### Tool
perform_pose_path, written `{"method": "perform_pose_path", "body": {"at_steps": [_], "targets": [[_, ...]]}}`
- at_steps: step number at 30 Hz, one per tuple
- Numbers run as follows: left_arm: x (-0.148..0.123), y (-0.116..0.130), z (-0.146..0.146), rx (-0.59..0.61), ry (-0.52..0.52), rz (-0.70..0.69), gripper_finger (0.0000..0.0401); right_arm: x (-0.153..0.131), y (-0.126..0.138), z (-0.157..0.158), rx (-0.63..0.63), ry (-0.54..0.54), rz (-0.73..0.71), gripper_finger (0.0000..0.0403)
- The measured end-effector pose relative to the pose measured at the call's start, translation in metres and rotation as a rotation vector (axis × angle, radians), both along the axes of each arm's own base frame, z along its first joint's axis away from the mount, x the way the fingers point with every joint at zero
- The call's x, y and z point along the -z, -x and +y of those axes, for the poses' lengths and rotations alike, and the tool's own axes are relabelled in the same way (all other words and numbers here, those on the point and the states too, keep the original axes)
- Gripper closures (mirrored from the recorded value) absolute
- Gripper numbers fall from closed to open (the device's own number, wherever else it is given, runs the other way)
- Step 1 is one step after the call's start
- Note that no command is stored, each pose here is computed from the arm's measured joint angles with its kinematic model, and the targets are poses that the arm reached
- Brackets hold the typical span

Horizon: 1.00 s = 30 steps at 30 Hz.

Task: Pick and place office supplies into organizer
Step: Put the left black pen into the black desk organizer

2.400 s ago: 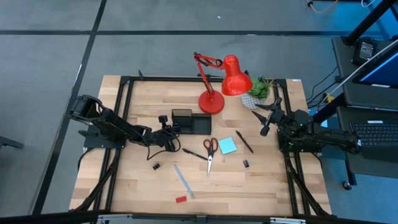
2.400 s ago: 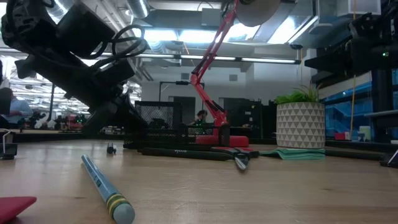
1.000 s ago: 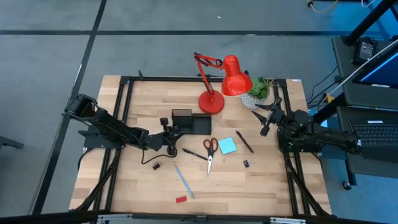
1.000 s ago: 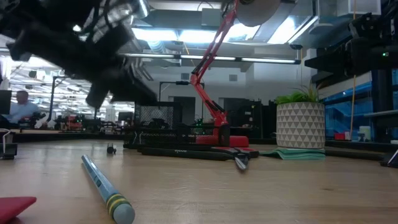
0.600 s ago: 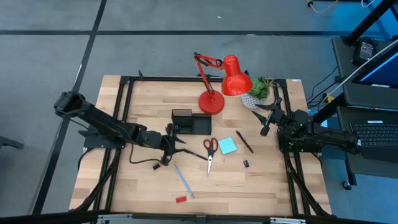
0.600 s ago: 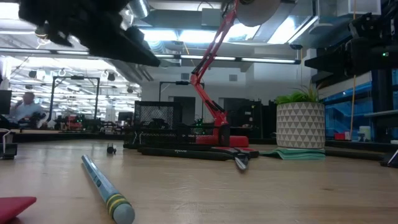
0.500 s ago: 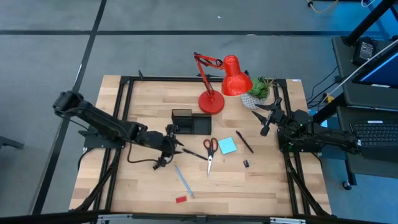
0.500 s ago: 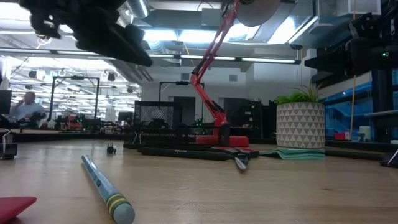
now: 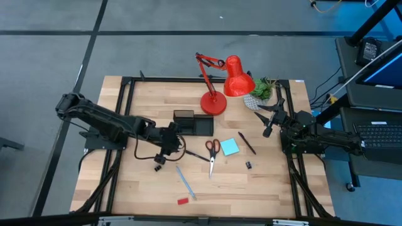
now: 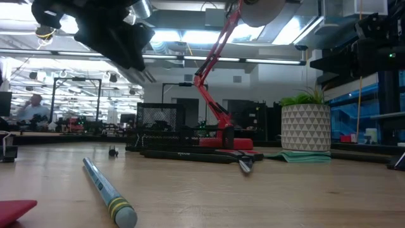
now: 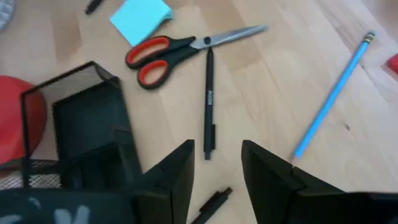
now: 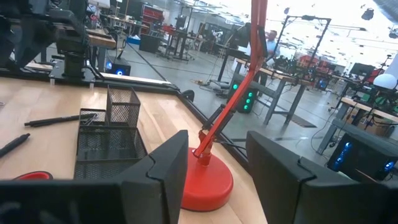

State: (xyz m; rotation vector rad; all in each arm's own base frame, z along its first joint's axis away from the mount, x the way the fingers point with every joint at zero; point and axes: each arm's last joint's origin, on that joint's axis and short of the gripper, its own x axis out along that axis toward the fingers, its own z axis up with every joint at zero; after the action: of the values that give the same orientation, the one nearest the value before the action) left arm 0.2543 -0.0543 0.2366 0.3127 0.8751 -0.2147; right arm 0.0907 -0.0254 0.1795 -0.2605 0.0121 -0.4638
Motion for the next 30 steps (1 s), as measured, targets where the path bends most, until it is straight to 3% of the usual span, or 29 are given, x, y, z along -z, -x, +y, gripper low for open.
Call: {"method": "perform_pose_path", "body": {"at_steps": [8,18,25,30], "targets": [[0.016,0.002,0.002,0.05,-0.074,0.136,0.0276,0.0,0.0,0.0,0.0,-0.001,0.005,0.0237],[0.041,-0.005,0.0,0.303,-0.246,0.259,0.0258,0.001,0.0,0.0,0.0,-0.003,0.014,0.0237],[0.065,-0.014,-0.001,0.377,-0.302,0.337,0.0258,0.002,0.0,0.0,0.0,-0.004,0.019,0.0237],[0.078,-0.019,0.001,0.361,-0.354,0.373,0.0258,0.002,0.0,0.0,0.0,-0.005,0.02,0.0237]]}}
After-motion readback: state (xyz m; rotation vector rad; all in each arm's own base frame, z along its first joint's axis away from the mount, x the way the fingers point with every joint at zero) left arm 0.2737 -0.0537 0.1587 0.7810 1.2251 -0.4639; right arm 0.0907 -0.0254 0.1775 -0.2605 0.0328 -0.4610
